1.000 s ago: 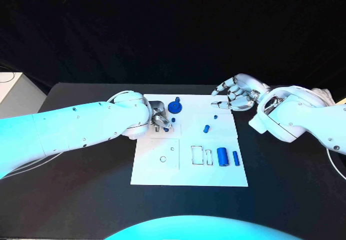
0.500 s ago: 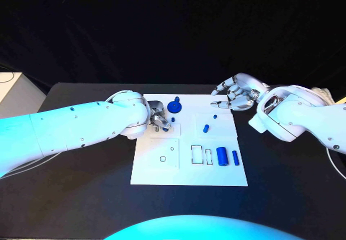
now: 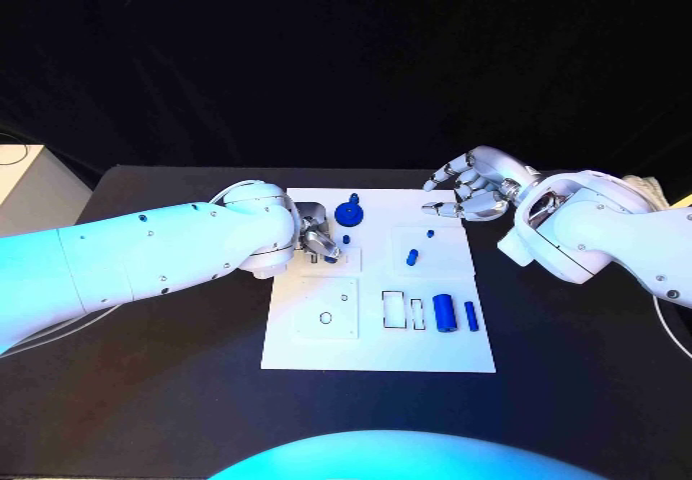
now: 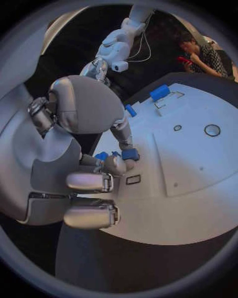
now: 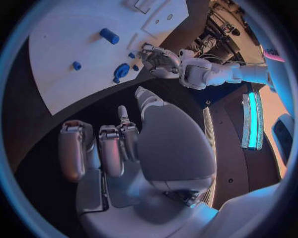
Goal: Assemble the parts on the task board
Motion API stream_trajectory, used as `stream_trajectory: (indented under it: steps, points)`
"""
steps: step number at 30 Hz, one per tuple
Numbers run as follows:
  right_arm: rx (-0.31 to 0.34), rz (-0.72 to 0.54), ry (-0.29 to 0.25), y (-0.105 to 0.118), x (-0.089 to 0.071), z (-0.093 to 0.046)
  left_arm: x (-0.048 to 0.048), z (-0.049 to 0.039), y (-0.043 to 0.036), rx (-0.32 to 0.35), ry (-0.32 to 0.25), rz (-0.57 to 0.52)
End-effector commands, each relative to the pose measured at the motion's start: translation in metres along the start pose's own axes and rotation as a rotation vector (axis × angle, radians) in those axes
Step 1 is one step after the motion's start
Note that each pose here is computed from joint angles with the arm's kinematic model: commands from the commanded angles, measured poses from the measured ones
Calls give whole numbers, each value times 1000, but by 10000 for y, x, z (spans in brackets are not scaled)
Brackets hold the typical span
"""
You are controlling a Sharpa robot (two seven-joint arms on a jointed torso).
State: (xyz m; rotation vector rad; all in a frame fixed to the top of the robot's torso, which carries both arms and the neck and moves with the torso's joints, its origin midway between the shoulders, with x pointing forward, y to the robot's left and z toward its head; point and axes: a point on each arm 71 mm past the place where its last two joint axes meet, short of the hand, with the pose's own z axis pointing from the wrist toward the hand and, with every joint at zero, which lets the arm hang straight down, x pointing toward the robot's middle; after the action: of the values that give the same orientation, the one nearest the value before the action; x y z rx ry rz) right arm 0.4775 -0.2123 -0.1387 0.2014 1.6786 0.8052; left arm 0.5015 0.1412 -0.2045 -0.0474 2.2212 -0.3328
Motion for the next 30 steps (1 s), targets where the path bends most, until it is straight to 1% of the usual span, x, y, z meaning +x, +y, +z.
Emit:
stream_trajectory:
  steps: [1, 10, 17, 30]
  points:
    - [-11, -8, 11, 9, 11, -2, 114, 31, 64, -39, 71, 29]
    - [-11, -8, 11, 9, 11, -2, 128, 44, 50, -39, 98, 32]
    - [-11, -8, 11, 11, 13, 1, 127, 65, 44, -40, 108, 27]
    - [-13, -8, 9, 11, 10, 1, 121, 85, 13, -36, 101, 17]
